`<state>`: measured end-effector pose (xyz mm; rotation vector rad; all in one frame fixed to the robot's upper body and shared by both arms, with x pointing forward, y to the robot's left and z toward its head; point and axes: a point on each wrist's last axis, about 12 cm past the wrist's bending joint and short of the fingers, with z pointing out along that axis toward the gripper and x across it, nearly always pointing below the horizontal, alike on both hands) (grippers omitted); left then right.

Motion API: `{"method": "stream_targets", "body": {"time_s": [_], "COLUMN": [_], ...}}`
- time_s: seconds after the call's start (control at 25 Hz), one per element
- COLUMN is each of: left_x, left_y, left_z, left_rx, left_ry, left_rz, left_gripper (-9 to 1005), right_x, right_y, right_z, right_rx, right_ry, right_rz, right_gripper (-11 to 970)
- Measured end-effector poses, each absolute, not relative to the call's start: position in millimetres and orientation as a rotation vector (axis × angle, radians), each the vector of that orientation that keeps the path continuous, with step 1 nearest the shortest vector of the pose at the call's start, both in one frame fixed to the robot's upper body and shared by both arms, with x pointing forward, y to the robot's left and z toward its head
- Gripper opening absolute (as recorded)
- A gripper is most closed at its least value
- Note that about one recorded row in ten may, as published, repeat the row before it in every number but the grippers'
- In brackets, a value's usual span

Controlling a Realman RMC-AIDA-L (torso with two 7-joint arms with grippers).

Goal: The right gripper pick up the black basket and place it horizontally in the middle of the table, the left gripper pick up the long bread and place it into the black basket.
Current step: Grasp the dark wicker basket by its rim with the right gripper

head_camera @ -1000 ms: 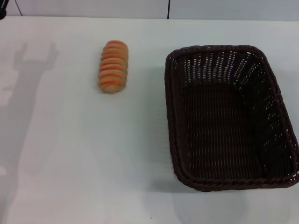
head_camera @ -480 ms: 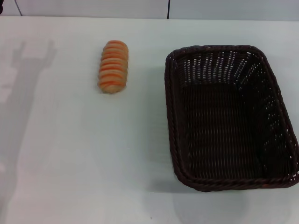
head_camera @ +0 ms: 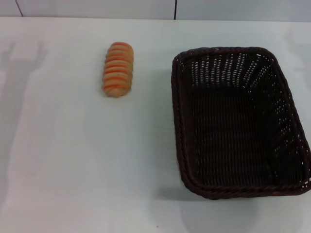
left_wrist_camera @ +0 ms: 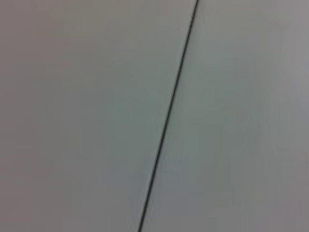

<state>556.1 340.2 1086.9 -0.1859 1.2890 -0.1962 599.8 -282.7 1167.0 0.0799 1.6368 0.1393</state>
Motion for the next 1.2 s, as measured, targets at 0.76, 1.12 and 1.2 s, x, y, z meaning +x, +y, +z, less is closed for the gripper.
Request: {"method": "stream_targets", "body": {"time_s": [0.76, 1.12, 1.2], "left_x": [555, 556, 556], "left_y": [343, 342, 342], "left_z": [1087, 1089, 1089], "left_rx": [-0.216, -0.217, -0.218], "left_ry": [1.280, 1.270, 1.268], "left_rz": [-0.193, -0.198, -0.198], "left_gripper": [865, 865, 865], "right_x": [574, 565, 563], "right_y": [-268, -272, -271], "right_z": [1223, 1222, 1222], "right_rx": [-0.215, -0.224, -0.221], "right_ry": [2.112, 2.341, 2.408], "right_rz": [0.418, 0.434, 0.411], "right_gripper": [758, 758, 757]}}
